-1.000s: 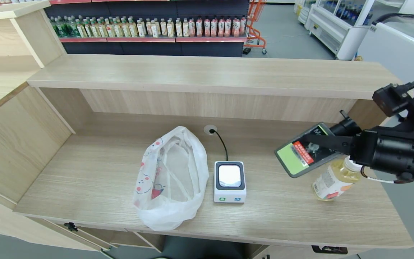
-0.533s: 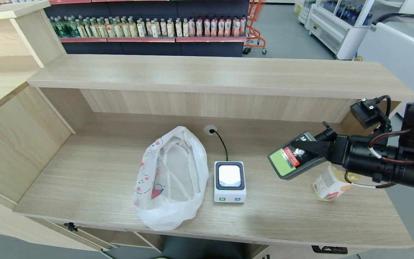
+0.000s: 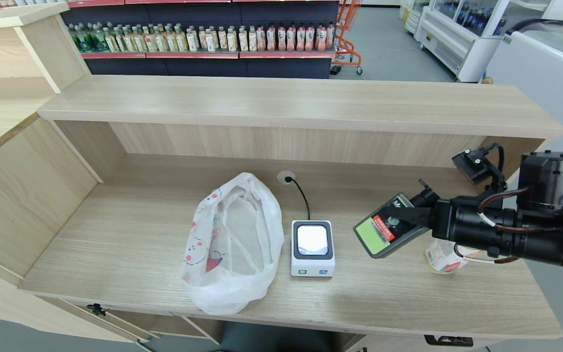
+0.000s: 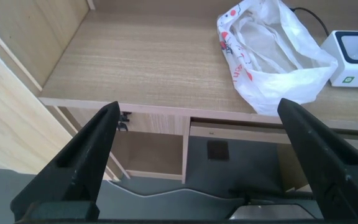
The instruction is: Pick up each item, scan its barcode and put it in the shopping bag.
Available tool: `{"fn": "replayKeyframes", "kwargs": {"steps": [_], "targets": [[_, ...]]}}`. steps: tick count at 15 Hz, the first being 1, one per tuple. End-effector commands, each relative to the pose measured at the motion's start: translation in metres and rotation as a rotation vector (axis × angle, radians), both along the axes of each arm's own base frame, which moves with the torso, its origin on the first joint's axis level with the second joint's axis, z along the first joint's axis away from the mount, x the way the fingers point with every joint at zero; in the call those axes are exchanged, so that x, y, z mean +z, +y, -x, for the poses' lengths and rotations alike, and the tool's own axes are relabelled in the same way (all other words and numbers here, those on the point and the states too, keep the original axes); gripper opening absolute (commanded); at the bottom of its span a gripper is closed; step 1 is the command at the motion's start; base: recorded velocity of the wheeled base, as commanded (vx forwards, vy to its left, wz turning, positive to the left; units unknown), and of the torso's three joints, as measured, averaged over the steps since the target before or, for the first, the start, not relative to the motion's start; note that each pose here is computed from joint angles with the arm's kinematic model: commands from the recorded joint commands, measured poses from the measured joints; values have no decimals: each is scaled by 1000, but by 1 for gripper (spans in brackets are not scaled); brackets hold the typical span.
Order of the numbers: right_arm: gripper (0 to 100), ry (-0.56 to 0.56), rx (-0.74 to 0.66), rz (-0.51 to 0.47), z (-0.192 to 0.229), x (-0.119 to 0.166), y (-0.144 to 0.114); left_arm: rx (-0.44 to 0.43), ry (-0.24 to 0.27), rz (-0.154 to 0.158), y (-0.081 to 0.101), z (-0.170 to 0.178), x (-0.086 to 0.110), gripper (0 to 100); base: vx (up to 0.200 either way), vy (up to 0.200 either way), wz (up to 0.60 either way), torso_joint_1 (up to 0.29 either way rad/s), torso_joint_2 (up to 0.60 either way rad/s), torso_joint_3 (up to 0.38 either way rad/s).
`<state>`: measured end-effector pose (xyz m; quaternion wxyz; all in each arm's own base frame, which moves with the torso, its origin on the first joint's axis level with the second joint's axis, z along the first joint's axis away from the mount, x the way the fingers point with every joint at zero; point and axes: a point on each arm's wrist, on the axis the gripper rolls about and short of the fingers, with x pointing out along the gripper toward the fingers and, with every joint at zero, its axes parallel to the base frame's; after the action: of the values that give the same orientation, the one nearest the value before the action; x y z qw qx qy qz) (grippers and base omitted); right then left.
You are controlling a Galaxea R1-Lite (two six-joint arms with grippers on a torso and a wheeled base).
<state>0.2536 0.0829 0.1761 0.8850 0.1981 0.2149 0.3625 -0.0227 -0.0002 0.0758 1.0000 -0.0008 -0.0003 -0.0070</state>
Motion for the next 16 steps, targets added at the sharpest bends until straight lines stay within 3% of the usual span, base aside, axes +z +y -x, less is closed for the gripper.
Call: {"fn": "replayKeyframes", "kwargs": {"steps": [1, 5, 9, 16], "targets": [[0, 7, 7, 8, -2, -3, 5, 0, -1, 0, 0, 0, 0, 100, 0, 200, 0, -12, -2, 7], [0, -8, -21, 31, -7, -7, 21, 0, -1, -3, 0, 0, 0, 100, 0, 200, 0, 6, 2, 2], [0, -35, -76, 137, -27, -36, 26, 0, -1, 0, 0, 0, 0, 100, 0, 0, 0, 0, 0, 0], [0, -25, -82, 144, -50, -60, 34, 0, -1, -2, 0, 0, 0, 100, 0, 0, 0, 0, 0, 0]]}}
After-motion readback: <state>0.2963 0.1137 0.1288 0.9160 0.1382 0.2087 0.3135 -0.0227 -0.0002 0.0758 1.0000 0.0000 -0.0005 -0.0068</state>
